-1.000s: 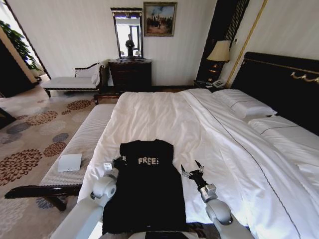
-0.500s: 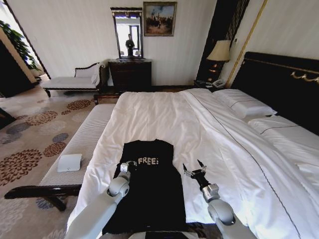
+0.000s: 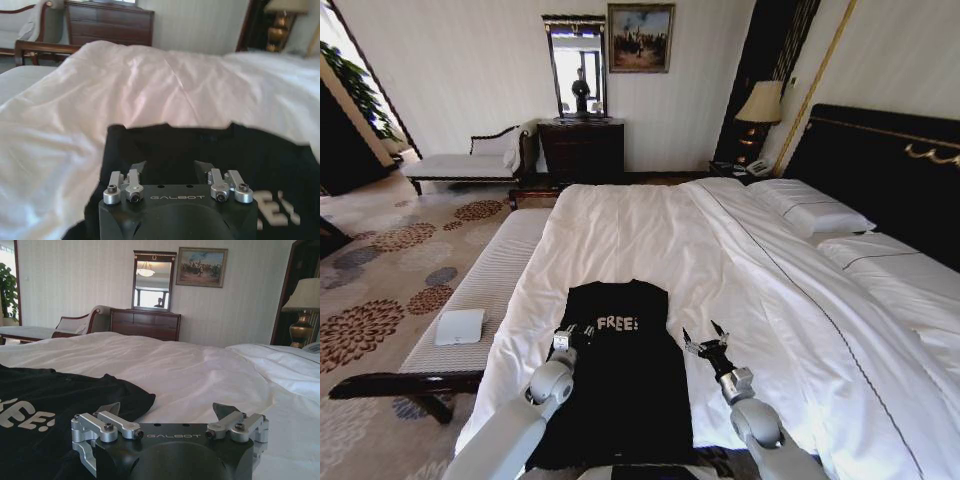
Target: Fold the clothes on the bed.
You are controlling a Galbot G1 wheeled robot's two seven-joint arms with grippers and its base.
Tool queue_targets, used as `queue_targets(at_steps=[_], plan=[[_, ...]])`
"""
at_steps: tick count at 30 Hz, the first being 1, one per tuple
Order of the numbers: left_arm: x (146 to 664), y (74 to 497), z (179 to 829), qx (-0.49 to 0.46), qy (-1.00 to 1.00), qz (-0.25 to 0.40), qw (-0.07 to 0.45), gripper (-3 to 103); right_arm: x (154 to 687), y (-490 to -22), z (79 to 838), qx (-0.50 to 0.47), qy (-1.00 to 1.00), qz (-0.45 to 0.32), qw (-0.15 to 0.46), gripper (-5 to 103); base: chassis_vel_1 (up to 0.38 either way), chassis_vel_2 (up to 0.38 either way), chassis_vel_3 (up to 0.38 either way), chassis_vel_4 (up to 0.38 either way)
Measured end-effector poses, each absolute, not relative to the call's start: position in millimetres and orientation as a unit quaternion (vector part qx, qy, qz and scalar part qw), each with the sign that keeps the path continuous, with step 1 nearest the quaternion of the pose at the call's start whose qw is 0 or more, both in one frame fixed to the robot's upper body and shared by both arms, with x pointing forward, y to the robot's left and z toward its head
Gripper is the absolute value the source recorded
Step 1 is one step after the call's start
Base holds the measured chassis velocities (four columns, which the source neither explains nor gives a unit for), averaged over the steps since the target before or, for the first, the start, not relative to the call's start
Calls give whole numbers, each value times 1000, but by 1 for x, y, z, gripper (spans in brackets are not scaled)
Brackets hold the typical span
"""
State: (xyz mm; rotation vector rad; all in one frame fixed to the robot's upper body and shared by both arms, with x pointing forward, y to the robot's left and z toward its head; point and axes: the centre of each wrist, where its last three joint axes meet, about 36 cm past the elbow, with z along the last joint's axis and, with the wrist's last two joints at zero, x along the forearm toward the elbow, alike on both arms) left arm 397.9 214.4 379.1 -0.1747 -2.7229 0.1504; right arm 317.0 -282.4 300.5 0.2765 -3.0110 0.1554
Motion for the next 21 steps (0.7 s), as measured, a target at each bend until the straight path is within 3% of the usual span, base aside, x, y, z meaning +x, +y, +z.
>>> queue_targets(at_steps=[3,6,8,11,21], plan=[[414,234,389,-41,-975,94,199,74,314,-283,300,90,-993,51,59,100,0,0,0,0],[431,245,387,-24,-973,110,203,79,313,-285,302,89,-993,53,59,100,0,0,0,0],[449,254,381,-9,-970,124,210,90,312,-287,304,87,-993,55,59,100,0,0,0,0],[470,262,374,7,-966,141,217,98,311,-290,306,83,-993,56,59,100,0,0,0,0],[519,268,358,9,-966,135,221,103,306,-298,309,75,-994,60,60,100,0,0,0,0]])
